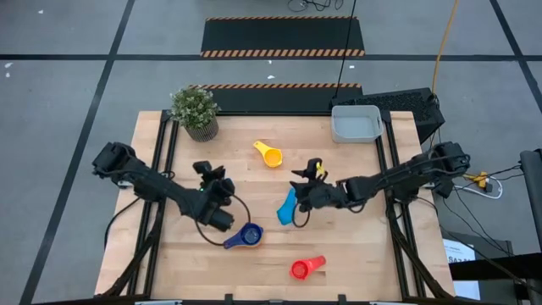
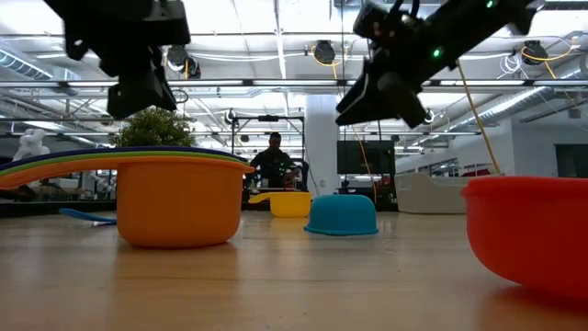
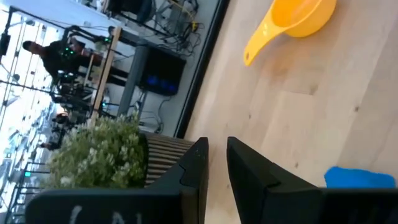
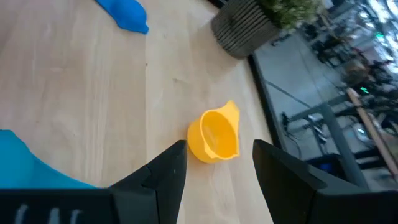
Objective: Nest measuring cups in basket
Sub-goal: Stack the yellow measuring cup on the dark blue measuring cup
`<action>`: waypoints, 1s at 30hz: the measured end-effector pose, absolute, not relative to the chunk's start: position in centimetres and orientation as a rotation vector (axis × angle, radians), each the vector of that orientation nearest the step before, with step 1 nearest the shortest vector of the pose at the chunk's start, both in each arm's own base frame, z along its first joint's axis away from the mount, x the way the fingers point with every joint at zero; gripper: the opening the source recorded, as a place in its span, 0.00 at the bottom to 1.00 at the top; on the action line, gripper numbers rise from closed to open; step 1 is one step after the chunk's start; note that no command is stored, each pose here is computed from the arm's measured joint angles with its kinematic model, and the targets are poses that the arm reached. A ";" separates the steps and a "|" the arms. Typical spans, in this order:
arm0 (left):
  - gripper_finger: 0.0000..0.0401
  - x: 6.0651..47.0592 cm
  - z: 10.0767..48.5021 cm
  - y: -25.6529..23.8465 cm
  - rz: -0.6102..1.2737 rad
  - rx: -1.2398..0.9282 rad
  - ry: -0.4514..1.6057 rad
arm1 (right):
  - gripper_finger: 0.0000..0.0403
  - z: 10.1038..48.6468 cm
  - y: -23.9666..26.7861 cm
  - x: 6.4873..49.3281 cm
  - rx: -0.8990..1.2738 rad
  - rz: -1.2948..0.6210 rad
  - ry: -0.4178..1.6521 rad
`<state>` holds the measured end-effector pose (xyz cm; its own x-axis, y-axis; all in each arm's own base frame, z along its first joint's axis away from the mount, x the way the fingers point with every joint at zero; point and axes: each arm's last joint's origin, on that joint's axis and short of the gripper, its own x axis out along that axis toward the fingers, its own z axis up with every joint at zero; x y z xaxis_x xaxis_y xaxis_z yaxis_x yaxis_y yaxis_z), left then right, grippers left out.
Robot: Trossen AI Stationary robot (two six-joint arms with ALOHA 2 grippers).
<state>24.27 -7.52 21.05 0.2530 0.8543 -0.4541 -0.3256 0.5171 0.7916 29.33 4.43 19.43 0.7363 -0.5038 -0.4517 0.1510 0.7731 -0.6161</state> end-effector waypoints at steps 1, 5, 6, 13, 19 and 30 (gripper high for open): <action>0.16 24.5 21.0 -7.3 0.871 0.635 1.022 | 0.45 19.3 4.0 29.4 -0.586 -0.367 0.643; 0.16 25.5 20.7 -6.3 0.839 0.674 1.040 | 0.45 18.8 2.2 29.4 -0.605 -0.343 0.635; 0.16 25.6 20.6 -5.8 0.831 0.679 1.040 | 0.45 18.7 1.8 29.5 -0.611 -0.348 0.634; 0.16 25.4 19.9 -1.5 0.647 0.541 0.968 | 0.45 18.5 -0.6 29.5 -0.613 -0.331 0.609; 0.16 24.3 20.0 1.1 0.534 0.484 0.767 | 0.45 18.1 -1.8 29.6 -0.606 -0.343 0.619; 0.16 24.3 19.9 4.6 0.450 0.440 0.665 | 0.45 14.0 -2.8 31.1 -0.680 -0.325 0.707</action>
<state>24.34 4.56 19.91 0.6992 0.5262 -0.4839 -0.2535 0.8154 0.5204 31.05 -2.85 13.96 0.7234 -0.4896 -0.4868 0.0501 0.7405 -0.6702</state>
